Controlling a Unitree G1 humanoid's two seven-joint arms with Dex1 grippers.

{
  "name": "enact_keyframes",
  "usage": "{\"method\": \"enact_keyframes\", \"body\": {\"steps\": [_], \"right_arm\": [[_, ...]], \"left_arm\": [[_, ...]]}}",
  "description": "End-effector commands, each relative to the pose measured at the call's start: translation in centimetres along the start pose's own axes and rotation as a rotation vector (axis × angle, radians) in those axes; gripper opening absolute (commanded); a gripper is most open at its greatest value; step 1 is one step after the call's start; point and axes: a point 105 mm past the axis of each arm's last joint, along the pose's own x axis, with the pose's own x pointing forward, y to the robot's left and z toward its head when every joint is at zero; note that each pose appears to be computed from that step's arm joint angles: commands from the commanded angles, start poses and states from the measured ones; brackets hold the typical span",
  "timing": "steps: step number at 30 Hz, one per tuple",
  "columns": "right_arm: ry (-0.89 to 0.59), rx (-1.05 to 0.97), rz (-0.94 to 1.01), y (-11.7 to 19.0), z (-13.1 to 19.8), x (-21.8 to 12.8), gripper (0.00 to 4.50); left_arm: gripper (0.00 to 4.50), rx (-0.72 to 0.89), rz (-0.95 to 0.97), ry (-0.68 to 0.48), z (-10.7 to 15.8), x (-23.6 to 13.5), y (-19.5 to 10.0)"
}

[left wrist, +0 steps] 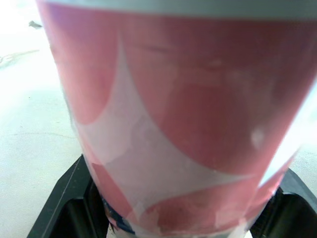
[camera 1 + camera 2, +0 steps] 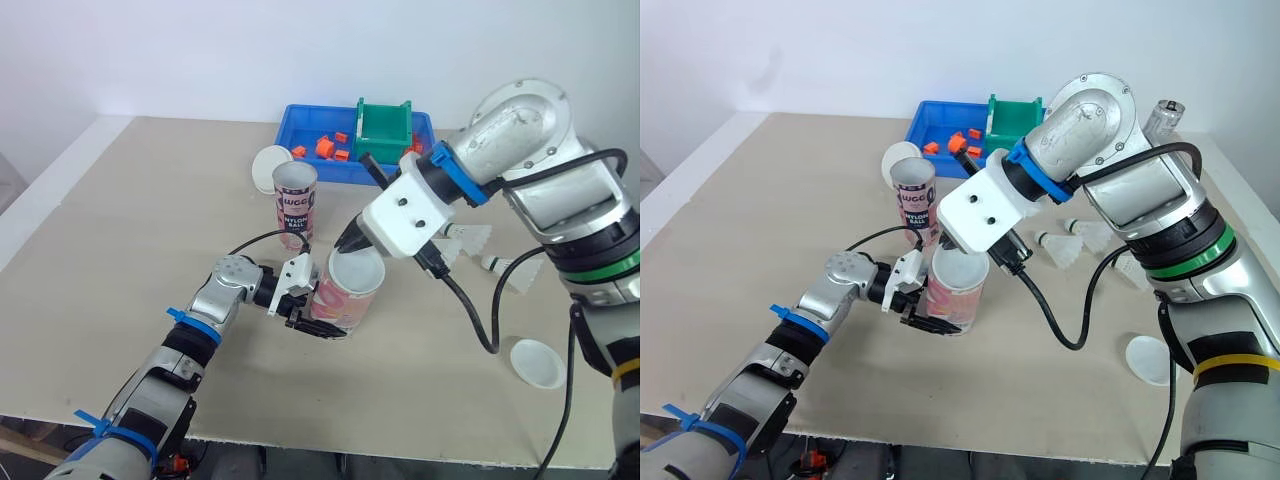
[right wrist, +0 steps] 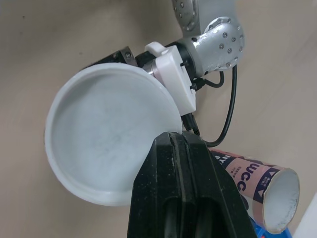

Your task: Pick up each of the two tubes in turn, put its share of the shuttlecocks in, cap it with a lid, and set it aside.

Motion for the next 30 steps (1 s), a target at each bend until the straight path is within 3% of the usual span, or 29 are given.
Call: {"method": "enact_keyframes", "body": {"steps": [1, 5, 6, 7, 15, 20, 23, 26, 30], "right_arm": [[0.040, -0.030, 0.044, 0.6, -0.2, -0.4, 0.04], [-0.006, -0.019, 0.075, 1.5, 0.1, 0.7, 0.04], [-0.037, -0.001, 0.081, 1.8, 0.3, 1.2, 0.64], [-0.058, 0.012, 0.084, 1.9, 0.5, 1.5, 0.84], [-0.121, 0.105, 0.037, 1.8, 0.5, 2.0, 4.31], [-0.191, 0.180, -0.103, -1.5, 0.7, -0.8, 4.31], [-0.313, 0.245, -0.139, -2.4, 1.9, -3.5, 4.31], [-0.323, 0.296, -0.134, -1.8, 1.6, -3.9, 3.47], [-0.325, 0.318, -0.064, 0.7, 1.7, -3.4, 1.63]], "left_arm": [[3.09, -0.117, 0.009, 0.089, -3.2, -0.8, -0.9], [3.09, -0.117, 0.012, 0.089, -3.2, -0.8, -0.8], [3.09, -0.117, 0.013, 0.089, -3.2, -0.8, -0.8], [3.09, -0.116, 0.014, 0.089, -3.2, -0.8, -0.8], [3.09, -0.118, 0.015, 0.087, -3.2, -0.8, -0.8], [3.09, -0.118, 0.012, 0.086, -3.1, -0.8, -0.8], [3.09, -0.116, 0.010, 0.087, -3.1, -0.8, -0.8], [3.09, -0.113, 0.009, 0.087, -3.1, -0.7, -0.8], [3.09, -0.108, 0.008, 0.088, -3.1, -0.7, -0.7]]}}
